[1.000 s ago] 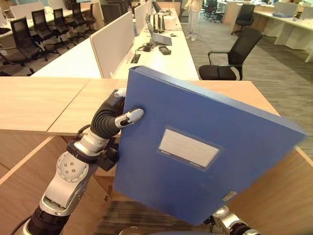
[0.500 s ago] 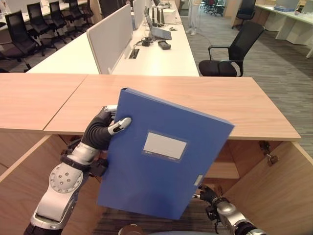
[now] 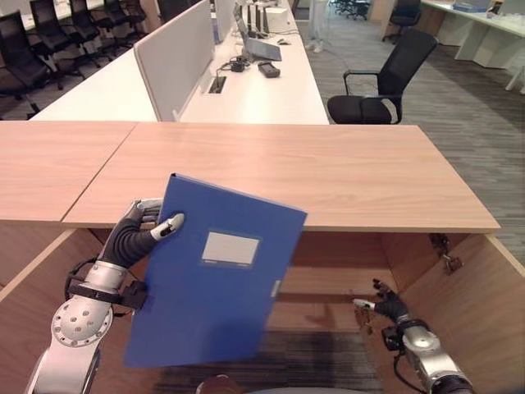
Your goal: Put the empty folder in the office cabinet
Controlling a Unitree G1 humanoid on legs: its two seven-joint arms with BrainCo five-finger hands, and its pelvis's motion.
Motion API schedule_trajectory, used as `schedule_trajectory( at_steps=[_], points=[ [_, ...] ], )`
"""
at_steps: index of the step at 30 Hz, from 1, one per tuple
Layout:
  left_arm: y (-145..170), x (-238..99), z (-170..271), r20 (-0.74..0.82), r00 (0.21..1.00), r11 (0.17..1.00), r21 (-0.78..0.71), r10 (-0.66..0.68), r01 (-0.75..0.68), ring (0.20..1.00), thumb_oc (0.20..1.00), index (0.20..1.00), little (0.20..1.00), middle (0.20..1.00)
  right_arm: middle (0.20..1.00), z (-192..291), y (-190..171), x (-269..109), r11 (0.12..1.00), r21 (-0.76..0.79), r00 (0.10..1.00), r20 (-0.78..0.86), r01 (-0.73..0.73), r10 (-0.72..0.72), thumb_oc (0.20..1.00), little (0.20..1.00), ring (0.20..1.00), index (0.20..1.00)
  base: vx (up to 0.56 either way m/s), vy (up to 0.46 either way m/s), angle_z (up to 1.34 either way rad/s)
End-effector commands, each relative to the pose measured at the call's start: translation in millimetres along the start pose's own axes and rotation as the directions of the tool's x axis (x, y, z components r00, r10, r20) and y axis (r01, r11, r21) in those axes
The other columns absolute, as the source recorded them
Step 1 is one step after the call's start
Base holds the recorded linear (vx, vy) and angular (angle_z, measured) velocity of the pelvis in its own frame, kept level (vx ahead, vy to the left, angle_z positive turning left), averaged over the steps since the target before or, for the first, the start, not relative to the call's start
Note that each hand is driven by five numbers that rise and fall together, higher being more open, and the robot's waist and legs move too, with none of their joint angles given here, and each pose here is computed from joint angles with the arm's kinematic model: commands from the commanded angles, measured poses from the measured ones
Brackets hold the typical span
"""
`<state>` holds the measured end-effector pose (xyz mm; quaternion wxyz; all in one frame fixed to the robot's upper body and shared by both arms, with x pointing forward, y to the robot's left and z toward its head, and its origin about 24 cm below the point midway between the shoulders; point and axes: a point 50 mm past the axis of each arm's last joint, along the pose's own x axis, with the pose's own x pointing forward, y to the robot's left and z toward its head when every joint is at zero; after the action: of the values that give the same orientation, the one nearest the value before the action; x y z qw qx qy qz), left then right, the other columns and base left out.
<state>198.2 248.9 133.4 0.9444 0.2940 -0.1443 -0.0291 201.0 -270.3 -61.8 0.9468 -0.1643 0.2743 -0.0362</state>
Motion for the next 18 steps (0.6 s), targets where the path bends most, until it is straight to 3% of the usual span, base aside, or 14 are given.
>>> schedule_trajectory(
  at_steps=[1,4,5,7,9,13,14,18],
  points=[
    [11,5,19,0.131,0.988,0.994,0.067,0.079,-0.088,0.2,0.2,0.2,0.2,0.2,1.0,39,-3,5,0.99,0.108,0.98,0.186,-0.092,0.071,1.0,1.0,1.0,1.0,0.0,0.0,0.0],
    [11,7,19,0.14,0.986,0.991,0.084,0.087,-0.099,0.2,0.2,0.2,0.2,0.2,1.0,47,5,1,0.962,0.193,0.959,0.243,-0.192,0.143,1.0,1.0,1.0,1.0,0.0,-0.014,-0.04],
    [9,9,20,0.15,0.985,0.992,0.081,0.087,-0.1,0.2,0.2,0.2,0.2,0.2,1.0,52,16,-2,0.914,0.288,0.935,0.293,-0.287,0.201,1.0,1.0,1.0,1.0,0.0,0.0,0.0],
    [8,9,20,0.15,0.985,0.992,0.082,0.087,-0.1,0.2,0.2,0.2,0.2,0.2,1.0,51,15,-3,0.911,0.293,0.934,0.293,-0.29,0.203,1.0,1.0,1.0,1.0,0.0,0.0,0.0],
    [3,14,20,0.16,0.983,0.992,0.079,0.087,-0.1,0.2,0.2,0.2,0.2,0.2,1.0,55,35,-10,0.793,0.436,0.889,0.365,-0.425,0.276,1.0,1.0,1.0,1.0,0.0,0.0,0.0],
    [-1,18,20,0.167,0.982,0.993,0.062,0.086,-0.097,0.2,0.2,0.2,0.2,0.2,1.0,56,53,-14,0.725,0.468,0.855,0.387,-0.505,0.346,1.0,1.0,1.0,1.0,0.0,0.0,0.0],
    [-6,23,22,0.184,0.979,0.996,0.024,0.084,-0.09,0.2,0.2,0.2,0.2,0.2,1.0,52,78,-15,0.696,0.448,0.826,0.356,-0.561,0.437,1.0,1.0,1.0,1.0,-0.02,-0.024,-0.04],
    [-11,27,28,0.213,0.974,0.997,-0.012,0.079,-0.078,0.2,0.2,0.2,0.2,0.2,1.0,49,105,-16,0.661,0.418,0.782,0.319,-0.623,0.535,1.0,1.0,1.0,1.0,-0.01,-0.023,-0.04]
  ],
)
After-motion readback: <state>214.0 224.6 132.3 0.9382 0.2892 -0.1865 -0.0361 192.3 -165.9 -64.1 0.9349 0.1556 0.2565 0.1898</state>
